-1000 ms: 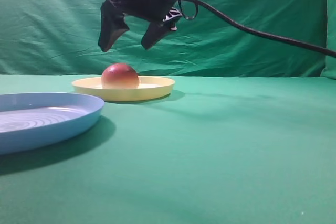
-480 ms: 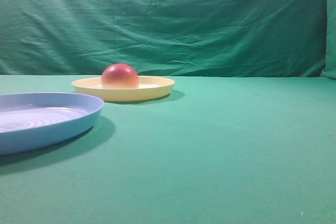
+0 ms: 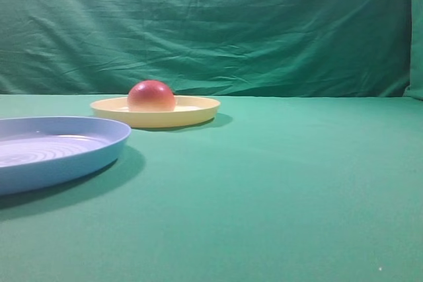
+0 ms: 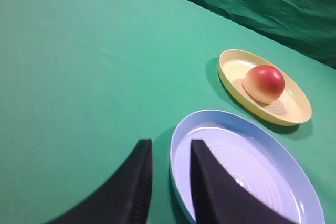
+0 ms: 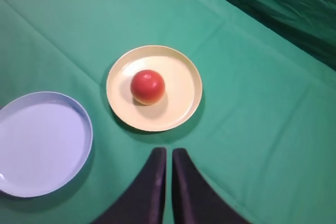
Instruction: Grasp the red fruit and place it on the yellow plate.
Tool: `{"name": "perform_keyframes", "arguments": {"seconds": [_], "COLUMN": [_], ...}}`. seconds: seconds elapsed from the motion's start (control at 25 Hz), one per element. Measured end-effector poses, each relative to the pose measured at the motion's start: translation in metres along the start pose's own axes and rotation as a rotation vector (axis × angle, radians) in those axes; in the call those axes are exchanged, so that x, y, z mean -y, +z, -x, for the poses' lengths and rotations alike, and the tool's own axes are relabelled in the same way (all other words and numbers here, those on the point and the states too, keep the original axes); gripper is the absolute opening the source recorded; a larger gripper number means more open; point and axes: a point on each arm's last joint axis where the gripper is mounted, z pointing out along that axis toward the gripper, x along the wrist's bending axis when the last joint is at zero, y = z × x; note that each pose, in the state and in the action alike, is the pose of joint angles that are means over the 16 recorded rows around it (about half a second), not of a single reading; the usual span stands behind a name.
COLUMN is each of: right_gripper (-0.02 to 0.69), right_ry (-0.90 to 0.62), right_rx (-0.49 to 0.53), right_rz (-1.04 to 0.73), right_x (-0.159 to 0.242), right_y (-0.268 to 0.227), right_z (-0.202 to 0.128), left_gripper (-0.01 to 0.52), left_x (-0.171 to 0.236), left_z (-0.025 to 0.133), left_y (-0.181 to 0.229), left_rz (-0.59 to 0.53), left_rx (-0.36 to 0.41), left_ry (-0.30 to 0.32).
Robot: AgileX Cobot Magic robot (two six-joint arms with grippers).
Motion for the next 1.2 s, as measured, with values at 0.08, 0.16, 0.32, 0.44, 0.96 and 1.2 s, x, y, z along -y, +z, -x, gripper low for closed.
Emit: {"name": "perform_keyframes", "arguments": {"seconds": [0.08,0.16,0.32,0.44,0.96,1.2], "right_gripper": [0.000,0.000,0.000,0.000,0.000,0.000], "right_ry": [0.001,-0.001,-0.005,-0.008,0.083,0.136], "right_rx": [0.002,0.006,0.015,0.024,0.174,0.279], "right_rz": [0.020,0.031,0.035,0.037,0.261,0.360], "right_x": [0.021,0.040,0.072,0.089,0.162,0.211], "right_y": [-0.011,-0.020,-0.028,-0.028,-0.012,-0.007], "right_z": [-0.001,-0.002,-0.004,-0.004,0.008,0.010], "left_gripper": [0.157,0.157,0.157,0.157,0.157,0.157], "left_x": [0.000,0.000,0.000,0.000,0.000,0.000], "left_z": [0.000,0.000,0.000,0.000,0.000,0.000], "left_y": [0.000,0.000,0.000,0.000,0.000,0.000], "left_rz": [0.000,0.000,0.000,0.000,0.000,0.000], "left_rx": [0.000,0.000,0.000,0.000,0.000,0.000], "left_ry": [0.000,0.000,0.000,0.000,0.000,0.000]}}
